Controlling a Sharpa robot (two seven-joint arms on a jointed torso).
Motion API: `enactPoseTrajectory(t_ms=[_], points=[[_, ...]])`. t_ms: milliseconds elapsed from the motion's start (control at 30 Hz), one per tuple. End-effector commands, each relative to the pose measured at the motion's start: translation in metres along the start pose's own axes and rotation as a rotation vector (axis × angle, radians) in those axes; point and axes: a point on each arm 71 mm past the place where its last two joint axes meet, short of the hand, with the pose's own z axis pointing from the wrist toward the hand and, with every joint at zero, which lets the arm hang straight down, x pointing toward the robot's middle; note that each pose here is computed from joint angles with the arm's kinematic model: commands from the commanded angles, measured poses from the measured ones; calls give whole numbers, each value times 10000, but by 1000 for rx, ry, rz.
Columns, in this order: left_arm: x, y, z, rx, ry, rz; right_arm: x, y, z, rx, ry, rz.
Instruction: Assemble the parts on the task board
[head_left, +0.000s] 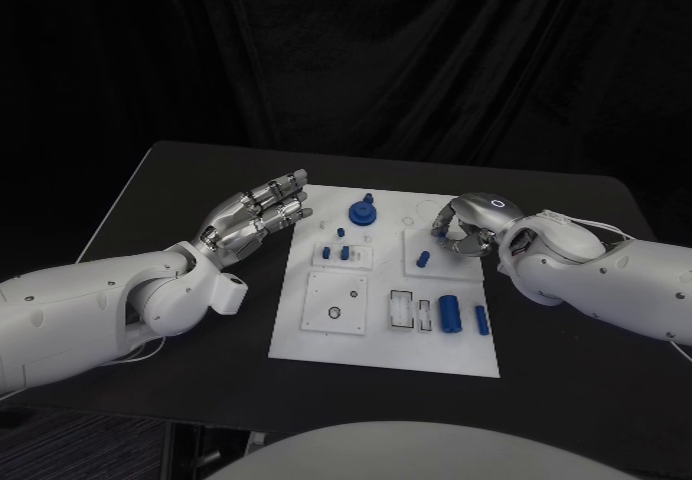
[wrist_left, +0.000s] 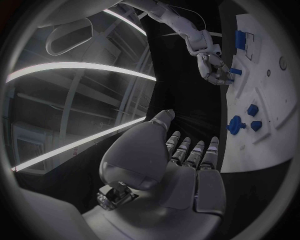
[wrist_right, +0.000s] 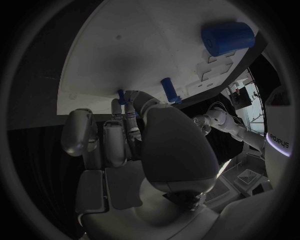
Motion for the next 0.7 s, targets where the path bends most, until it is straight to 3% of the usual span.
enactPoseTrajectory(t_ms=[33, 433, 700], points=[[13, -69, -3, 106, 11, -14, -95, 26, 16, -2, -34, -1], [12, -53, 17, 98, 11, -12, -378, 70, 18, -2, -53, 5], [12, -47, 19, 96, 11, -12, -427, 235, -67, -45, -59, 28]])
